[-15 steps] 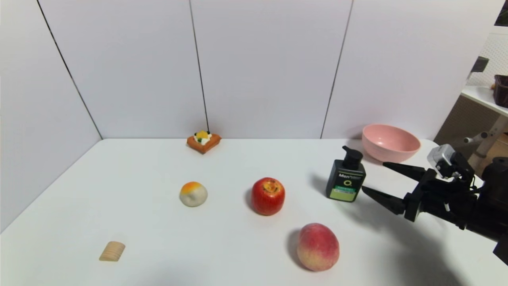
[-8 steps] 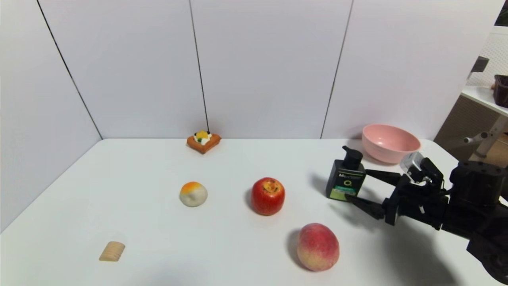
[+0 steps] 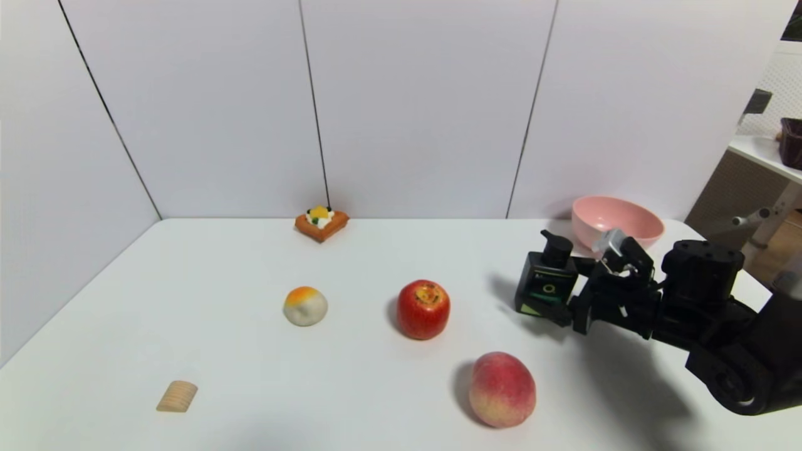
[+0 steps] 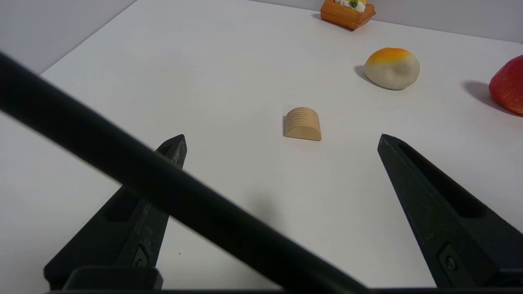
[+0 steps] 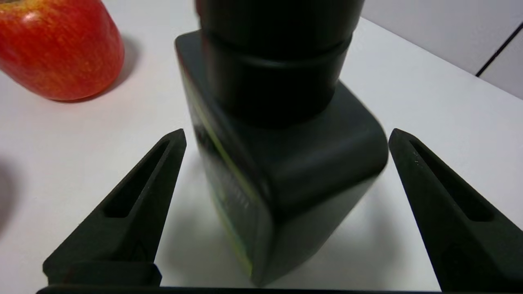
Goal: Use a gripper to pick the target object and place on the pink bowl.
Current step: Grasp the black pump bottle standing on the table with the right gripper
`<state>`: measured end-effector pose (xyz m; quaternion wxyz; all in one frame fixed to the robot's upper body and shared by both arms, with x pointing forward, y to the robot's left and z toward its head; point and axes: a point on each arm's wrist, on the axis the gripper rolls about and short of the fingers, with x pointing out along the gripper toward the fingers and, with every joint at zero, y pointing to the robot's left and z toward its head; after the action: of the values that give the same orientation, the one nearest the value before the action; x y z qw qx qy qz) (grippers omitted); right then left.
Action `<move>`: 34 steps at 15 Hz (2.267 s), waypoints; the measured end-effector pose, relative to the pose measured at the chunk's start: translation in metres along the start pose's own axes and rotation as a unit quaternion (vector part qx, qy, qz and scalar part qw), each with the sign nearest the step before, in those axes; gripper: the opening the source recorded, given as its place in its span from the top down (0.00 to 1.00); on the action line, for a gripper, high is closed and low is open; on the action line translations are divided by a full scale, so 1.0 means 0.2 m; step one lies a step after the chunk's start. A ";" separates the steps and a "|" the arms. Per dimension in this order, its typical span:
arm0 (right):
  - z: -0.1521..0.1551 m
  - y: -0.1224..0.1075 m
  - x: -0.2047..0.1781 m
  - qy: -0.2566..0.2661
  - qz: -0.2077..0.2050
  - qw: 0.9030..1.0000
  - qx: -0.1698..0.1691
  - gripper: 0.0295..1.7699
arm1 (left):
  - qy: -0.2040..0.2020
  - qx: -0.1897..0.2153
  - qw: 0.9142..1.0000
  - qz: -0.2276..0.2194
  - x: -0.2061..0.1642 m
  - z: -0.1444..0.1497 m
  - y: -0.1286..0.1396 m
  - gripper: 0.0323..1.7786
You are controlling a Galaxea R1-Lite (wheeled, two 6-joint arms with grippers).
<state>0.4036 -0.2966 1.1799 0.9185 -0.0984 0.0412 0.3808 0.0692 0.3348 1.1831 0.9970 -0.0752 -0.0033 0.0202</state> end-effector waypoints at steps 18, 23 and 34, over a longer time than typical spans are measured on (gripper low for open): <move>0.06 -0.06 0.01 -0.021 -0.013 1.000 -0.002 0.03 | 0.000 0.000 1.000 0.000 0.00 0.00 0.00 0.05; 0.06 -0.05 0.01 -0.020 -0.010 1.000 -0.001 0.03 | 0.000 0.000 1.000 0.000 0.00 0.00 0.00 0.05; 0.07 -0.03 0.00 -0.020 -0.006 1.000 -0.002 0.38 | 0.000 0.000 1.000 0.000 0.00 0.00 0.00 0.05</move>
<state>0.4078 -0.2983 1.1942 0.9213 -0.0932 0.0210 0.3770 0.0692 0.3348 1.1832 0.9970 -0.0752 -0.0037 0.0200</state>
